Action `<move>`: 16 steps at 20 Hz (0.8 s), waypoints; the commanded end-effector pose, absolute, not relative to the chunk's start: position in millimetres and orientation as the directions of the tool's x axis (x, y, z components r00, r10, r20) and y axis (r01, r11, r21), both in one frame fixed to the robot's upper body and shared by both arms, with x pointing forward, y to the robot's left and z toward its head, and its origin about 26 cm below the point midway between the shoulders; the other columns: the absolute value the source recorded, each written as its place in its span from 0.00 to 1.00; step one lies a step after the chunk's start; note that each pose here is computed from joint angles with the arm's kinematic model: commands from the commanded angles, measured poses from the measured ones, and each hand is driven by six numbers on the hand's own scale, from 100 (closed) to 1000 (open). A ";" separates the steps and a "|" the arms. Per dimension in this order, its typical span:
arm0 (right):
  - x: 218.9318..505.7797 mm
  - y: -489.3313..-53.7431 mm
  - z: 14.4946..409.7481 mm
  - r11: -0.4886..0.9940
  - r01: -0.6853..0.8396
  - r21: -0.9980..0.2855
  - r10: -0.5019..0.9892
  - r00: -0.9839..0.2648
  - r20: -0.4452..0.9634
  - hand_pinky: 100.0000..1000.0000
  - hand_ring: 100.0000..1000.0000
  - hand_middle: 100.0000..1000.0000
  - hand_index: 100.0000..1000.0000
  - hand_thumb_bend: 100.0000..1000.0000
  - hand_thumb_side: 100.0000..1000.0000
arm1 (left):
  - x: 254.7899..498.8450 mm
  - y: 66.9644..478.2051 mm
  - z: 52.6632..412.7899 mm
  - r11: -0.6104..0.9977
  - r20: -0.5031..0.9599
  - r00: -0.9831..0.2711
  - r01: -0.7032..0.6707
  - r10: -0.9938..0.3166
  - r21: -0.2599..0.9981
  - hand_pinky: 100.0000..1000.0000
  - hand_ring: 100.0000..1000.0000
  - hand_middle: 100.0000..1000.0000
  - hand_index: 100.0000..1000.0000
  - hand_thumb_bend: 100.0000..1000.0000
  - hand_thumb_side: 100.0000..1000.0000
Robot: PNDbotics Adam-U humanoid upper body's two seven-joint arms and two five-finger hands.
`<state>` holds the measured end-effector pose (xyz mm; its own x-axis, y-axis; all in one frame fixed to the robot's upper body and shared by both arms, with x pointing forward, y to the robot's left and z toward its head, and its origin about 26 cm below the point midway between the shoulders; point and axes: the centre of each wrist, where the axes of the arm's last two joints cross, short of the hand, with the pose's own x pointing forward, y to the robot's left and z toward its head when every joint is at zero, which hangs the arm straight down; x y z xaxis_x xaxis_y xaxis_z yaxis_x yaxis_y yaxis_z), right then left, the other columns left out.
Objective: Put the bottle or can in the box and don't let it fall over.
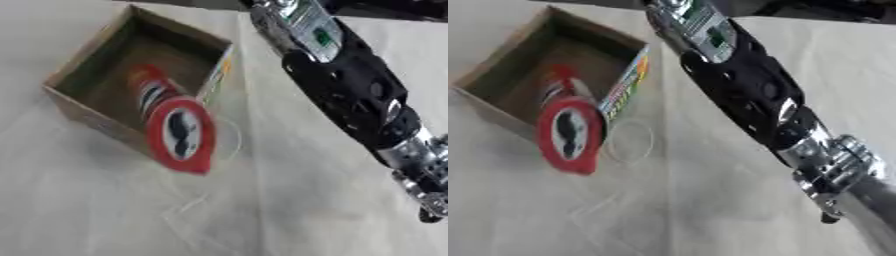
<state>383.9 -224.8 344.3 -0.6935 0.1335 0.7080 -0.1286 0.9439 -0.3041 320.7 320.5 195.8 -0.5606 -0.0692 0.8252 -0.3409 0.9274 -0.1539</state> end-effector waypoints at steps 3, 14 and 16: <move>360.0 -234.5 368.7 0.954 -0.143 -0.263 0.081 -0.722 0.687 0.83 0.85 0.96 0.86 0.59 0.36 | 315.9 329.6 200.1 0.922 0.820 -0.561 -0.366 -0.112 -0.124 0.86 0.71 0.45 0.61 0.00 0.61; 309.1 -274.6 341.9 0.976 -0.160 -0.146 0.005 -0.658 0.753 0.80 0.83 0.94 0.85 0.57 0.21 | 307.4 345.9 182.0 0.900 0.854 -0.493 -0.430 -0.167 -0.072 0.86 0.71 0.45 0.61 0.00 0.61; 301.0 -282.0 328.1 0.980 -0.135 -0.149 0.027 -0.644 0.764 0.80 0.83 0.94 0.84 0.57 0.20 | 306.0 348.2 179.7 0.897 0.857 -0.484 -0.438 -0.176 -0.063 0.86 0.71 0.45 0.61 0.00 0.61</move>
